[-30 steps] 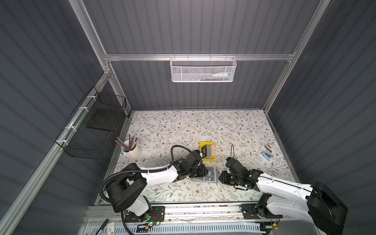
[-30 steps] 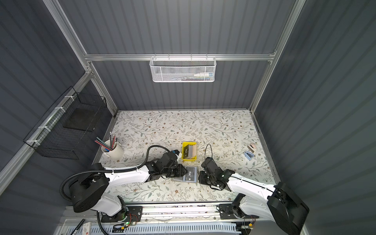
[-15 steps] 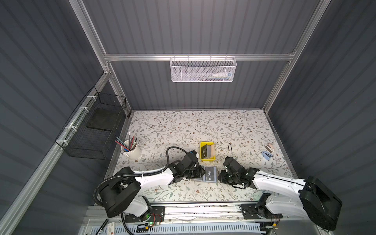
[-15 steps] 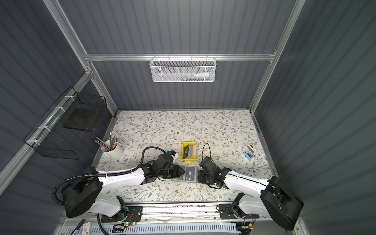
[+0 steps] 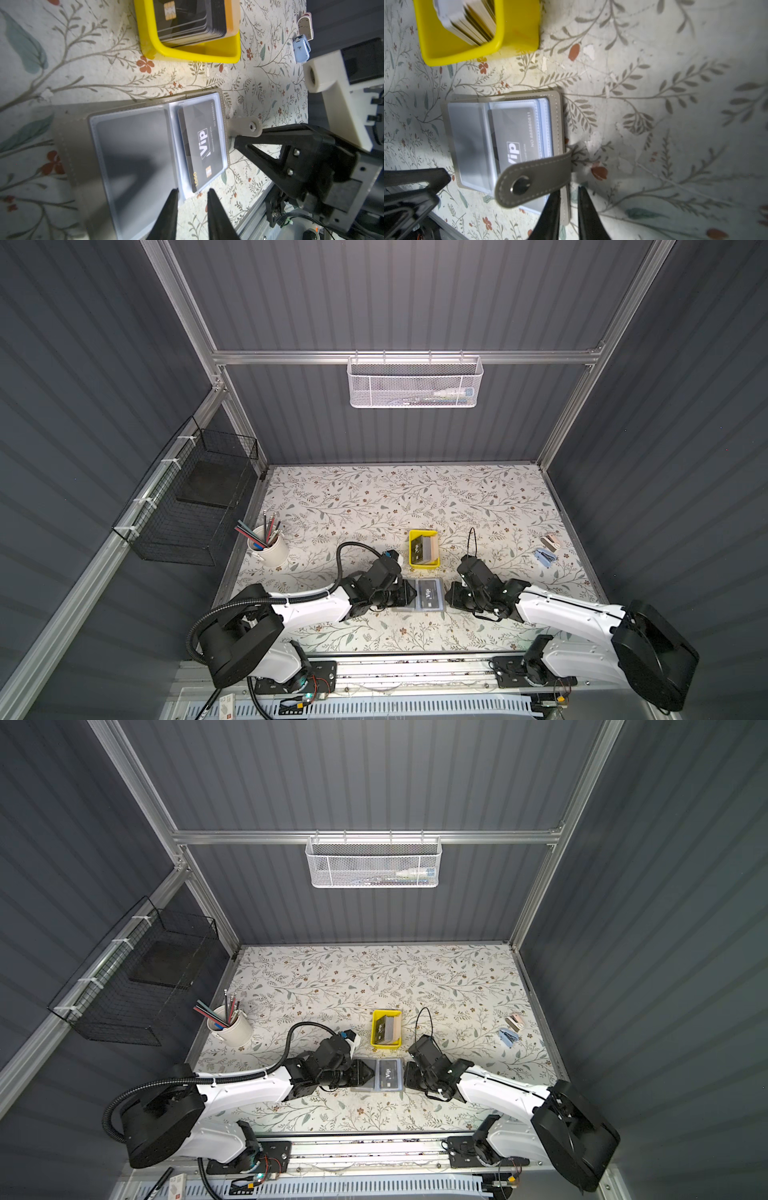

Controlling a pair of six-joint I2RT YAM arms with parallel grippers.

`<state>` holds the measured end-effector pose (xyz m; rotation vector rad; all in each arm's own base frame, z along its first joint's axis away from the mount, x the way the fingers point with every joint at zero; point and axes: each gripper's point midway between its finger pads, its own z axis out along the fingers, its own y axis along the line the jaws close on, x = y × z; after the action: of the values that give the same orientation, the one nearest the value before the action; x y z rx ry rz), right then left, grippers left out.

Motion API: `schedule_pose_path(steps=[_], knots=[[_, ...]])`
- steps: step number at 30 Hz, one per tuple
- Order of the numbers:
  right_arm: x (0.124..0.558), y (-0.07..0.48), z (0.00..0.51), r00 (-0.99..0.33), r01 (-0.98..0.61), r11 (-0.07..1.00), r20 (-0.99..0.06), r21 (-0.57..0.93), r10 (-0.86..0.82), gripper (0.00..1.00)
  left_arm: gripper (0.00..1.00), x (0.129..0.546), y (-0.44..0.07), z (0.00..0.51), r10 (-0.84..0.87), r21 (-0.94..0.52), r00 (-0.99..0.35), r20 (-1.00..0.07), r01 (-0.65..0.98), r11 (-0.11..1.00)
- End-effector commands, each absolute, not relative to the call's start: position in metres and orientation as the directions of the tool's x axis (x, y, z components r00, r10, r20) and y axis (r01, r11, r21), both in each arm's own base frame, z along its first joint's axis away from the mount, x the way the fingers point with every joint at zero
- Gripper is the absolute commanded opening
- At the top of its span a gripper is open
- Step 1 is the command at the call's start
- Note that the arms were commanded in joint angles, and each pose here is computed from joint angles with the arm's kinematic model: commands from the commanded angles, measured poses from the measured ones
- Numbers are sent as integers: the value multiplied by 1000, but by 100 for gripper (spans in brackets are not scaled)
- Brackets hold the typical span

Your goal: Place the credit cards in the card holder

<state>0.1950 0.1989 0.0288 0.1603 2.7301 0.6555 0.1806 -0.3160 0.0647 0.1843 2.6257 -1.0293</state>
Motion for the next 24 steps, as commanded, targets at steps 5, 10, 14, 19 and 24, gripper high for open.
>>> schedule_pose_path(steps=[5, 10, 14, 19, 24], knots=[[207, 199, 34, -937, 29, 891, -298, 454, 182, 20, 27, 184, -318, 69, -2, -651, -936, -353, 244, 719], [210, 201, 37, -937, 27, 886, -297, 463, 184, 19, 27, 184, -319, 70, -6, -655, -936, -353, 242, 716], [205, 200, 37, -941, 27, 883, -286, 468, 180, 19, 26, 183, -319, 65, 2, -641, -943, -333, 228, 733], [194, 194, 40, -936, 29, 868, -290, 496, 197, 20, 26, 183, -324, 65, -2, -658, -948, -320, 221, 720], [182, 189, 44, -935, 14, 848, -294, 530, 200, 22, 24, 183, -331, 63, 9, -660, -950, -313, 224, 717]])
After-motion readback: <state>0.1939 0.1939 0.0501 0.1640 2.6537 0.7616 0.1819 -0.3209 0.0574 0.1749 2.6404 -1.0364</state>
